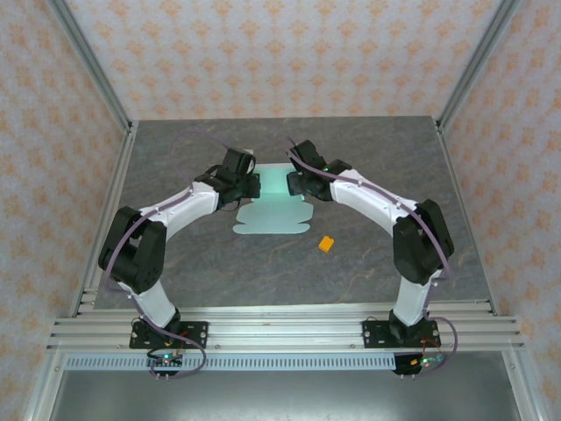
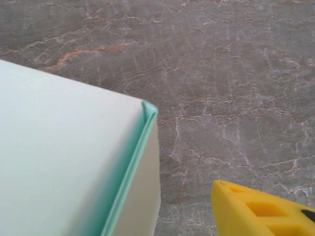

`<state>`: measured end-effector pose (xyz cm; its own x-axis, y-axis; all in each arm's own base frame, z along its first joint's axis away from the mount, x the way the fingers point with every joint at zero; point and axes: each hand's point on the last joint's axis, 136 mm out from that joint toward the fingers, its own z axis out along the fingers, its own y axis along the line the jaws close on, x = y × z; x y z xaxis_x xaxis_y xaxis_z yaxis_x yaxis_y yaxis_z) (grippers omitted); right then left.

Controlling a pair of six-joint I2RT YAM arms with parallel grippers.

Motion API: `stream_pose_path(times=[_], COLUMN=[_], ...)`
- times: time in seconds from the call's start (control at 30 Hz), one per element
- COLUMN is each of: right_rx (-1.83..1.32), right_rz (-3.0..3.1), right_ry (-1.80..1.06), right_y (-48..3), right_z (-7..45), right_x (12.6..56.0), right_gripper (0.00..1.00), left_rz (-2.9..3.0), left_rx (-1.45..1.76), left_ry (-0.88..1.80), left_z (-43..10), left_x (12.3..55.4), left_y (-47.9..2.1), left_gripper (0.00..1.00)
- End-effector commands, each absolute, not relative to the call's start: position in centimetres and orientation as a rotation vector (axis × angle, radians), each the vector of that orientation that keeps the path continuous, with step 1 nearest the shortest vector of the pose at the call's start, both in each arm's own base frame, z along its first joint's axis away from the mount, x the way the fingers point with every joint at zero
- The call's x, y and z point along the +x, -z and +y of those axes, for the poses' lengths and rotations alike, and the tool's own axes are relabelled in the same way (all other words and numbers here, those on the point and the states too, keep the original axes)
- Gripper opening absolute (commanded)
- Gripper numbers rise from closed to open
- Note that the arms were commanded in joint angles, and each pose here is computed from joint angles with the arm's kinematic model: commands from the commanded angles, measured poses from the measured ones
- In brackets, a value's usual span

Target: Fold the paper box

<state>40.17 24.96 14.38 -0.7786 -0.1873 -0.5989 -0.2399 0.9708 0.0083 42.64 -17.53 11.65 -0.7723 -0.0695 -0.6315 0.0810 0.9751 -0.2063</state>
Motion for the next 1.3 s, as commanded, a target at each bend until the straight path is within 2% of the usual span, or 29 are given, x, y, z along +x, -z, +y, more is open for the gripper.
stream_pose_path(times=[0.0,0.17,0.33,0.5,0.77,1.0,1.27], right_rx=[-0.331,-0.311,-0.267,-0.249,-0.230,-0.119,-0.033], right_rz=[2.454,2.437,2.472,2.532,2.551,2.523,2.458], right_ry=[-0.208,-0.276,-0.246,-0.129,0.024,0.129,0.258], right_y=[-16.1,-17.4,-16.6,-13.9,-12.5,-12.3,-12.6], right_z=[25.8,25.8,24.3,23.6,23.6,22.8,21.6], right_x=[39.7,39.4,38.9,38.6,39.1,40.0,40.5], right_gripper=[0.59,0.65,0.65,0.55,0.41,0.24,0.17], left_rz=[2.435,2.435,2.435,2.435,2.431,2.429,2.428], left_rx=[0.020,0.021,0.022,0.023,0.024,0.025,0.025], left_ry=[0.264,0.264,0.269,0.270,0.269,0.273,0.278], left_z=[-17.4,-17.4,-17.5,-17.5,-17.5,-17.5,-17.6], left_x=[43.1,43.0,43.0,43.1,43.0,43.0,43.1], left_y=[-12.0,-12.0,-12.0,-12.1,-12.2,-12.3,-12.2], left_gripper=[0.07,0.07,0.07,0.07,0.07,0.07,0.07])
